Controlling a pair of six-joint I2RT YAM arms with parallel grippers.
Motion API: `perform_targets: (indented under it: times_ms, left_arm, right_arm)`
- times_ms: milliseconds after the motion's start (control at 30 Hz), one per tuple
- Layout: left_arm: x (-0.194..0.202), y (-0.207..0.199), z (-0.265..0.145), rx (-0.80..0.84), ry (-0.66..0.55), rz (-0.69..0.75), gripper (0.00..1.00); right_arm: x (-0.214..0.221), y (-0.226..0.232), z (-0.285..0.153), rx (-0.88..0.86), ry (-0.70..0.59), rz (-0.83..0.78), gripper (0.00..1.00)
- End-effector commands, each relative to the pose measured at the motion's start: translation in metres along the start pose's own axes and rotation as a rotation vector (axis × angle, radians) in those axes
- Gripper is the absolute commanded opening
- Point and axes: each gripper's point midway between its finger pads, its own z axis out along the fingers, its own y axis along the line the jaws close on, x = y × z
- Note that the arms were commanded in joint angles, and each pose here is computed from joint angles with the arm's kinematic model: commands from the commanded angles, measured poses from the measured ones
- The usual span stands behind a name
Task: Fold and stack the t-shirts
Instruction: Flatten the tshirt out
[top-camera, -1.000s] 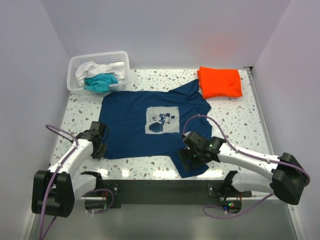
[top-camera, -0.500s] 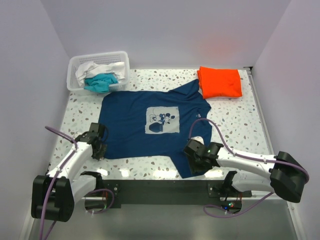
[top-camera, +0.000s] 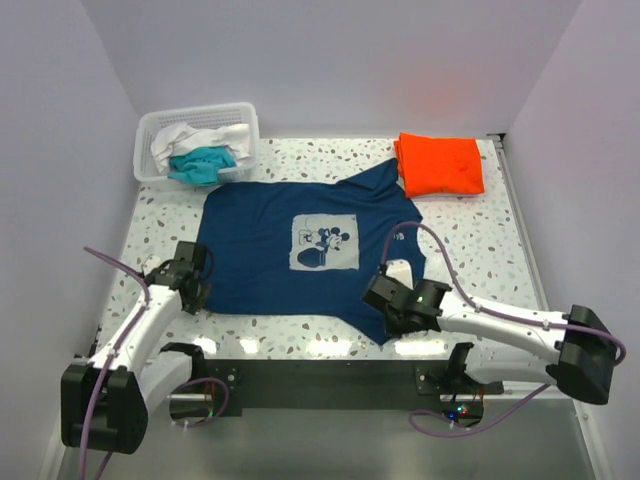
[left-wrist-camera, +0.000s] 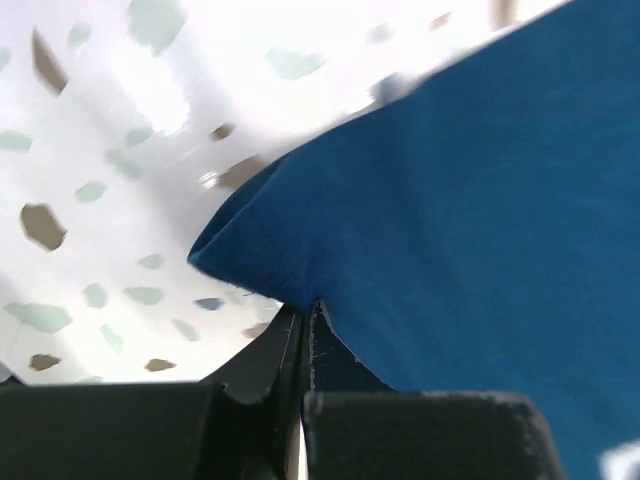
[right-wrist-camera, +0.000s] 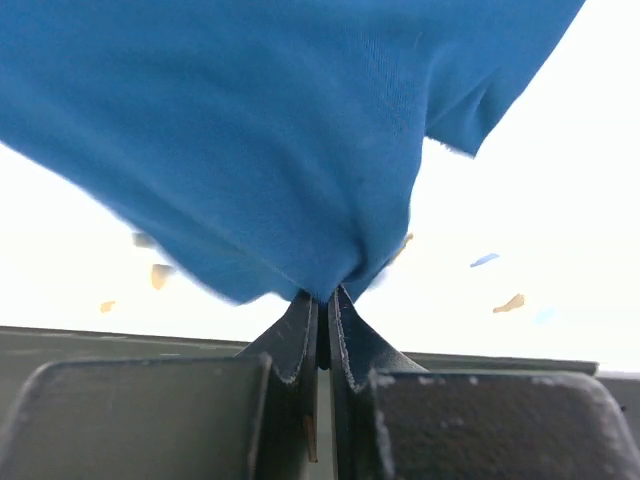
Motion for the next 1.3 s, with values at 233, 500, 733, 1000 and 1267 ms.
perform_targets:
  times_ms: [233,500,733,1000,1267]
  left_arm:
    - [-0.104,-0.113,-0.108,0.425,-0.251,-0.079,0.00]
    - [-0.173,-0.165,-0.217,0.650,-0.381,-0.134,0.00]
    - [-0.221,-0.162,-0.354,0.965,-0.543,-0.174,0.00]
    - [-0.234,-0.120,-0.485,1.271,-0.661,-0.140,0.00]
    - [-0.225,-0.052,-0.580,1.510,-0.758,-0.111,0.00]
  right_arm:
    - [-0.210,-0.034,-0.114,-0.020,-0.560,0.203,0.00]
    - [-0.313,-0.070,-0.273,-0.002,-0.964,0.290,0.00]
    - [-0.321,-0.098,-0.390,-0.071,-1.207,0.280,0.00]
    - [-0.282,-0.099,-0.502,-0.347,-1.405,0.111,0.00]
    - [-0.215,-0.110,-0.573,-0.587,-1.576,0.024,0.00]
